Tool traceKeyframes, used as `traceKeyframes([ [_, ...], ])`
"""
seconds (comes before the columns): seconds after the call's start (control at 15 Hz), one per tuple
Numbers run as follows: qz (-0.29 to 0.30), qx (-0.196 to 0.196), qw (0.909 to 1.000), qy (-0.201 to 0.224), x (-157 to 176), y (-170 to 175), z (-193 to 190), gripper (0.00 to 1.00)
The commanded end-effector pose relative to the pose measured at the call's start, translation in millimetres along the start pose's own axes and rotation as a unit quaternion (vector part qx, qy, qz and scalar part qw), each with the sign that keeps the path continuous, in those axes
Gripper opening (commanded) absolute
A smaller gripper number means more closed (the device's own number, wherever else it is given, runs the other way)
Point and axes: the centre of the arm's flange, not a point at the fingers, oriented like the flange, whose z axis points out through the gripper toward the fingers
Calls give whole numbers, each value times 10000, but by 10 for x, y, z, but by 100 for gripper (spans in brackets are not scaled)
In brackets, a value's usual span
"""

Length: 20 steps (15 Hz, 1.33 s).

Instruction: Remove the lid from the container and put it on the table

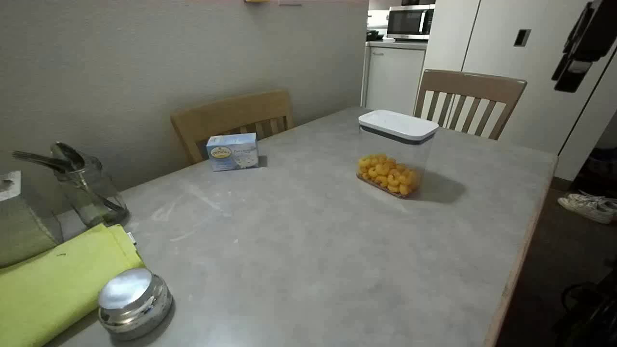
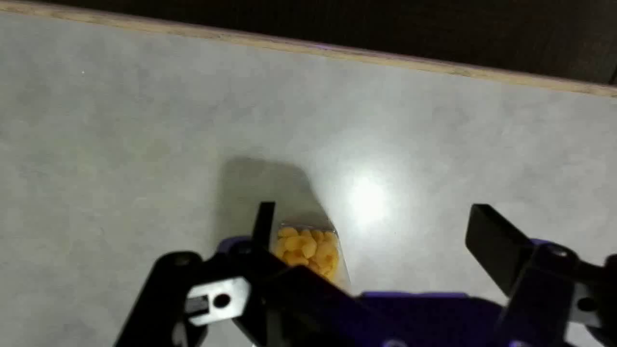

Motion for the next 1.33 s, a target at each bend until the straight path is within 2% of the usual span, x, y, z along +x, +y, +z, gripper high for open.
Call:
traceKeyframes([
  [0.0,0,0,10000,0,0,0,0,100],
  [0.2,-40,13,9999,106,67,-25,39,100],
  [0.53,74,-613,9948,804,407,197,84,100],
  [0.8,106,-994,9885,1136,674,459,180,100],
  [1.27,175,-1070,9847,1365,1175,738,550,100],
])
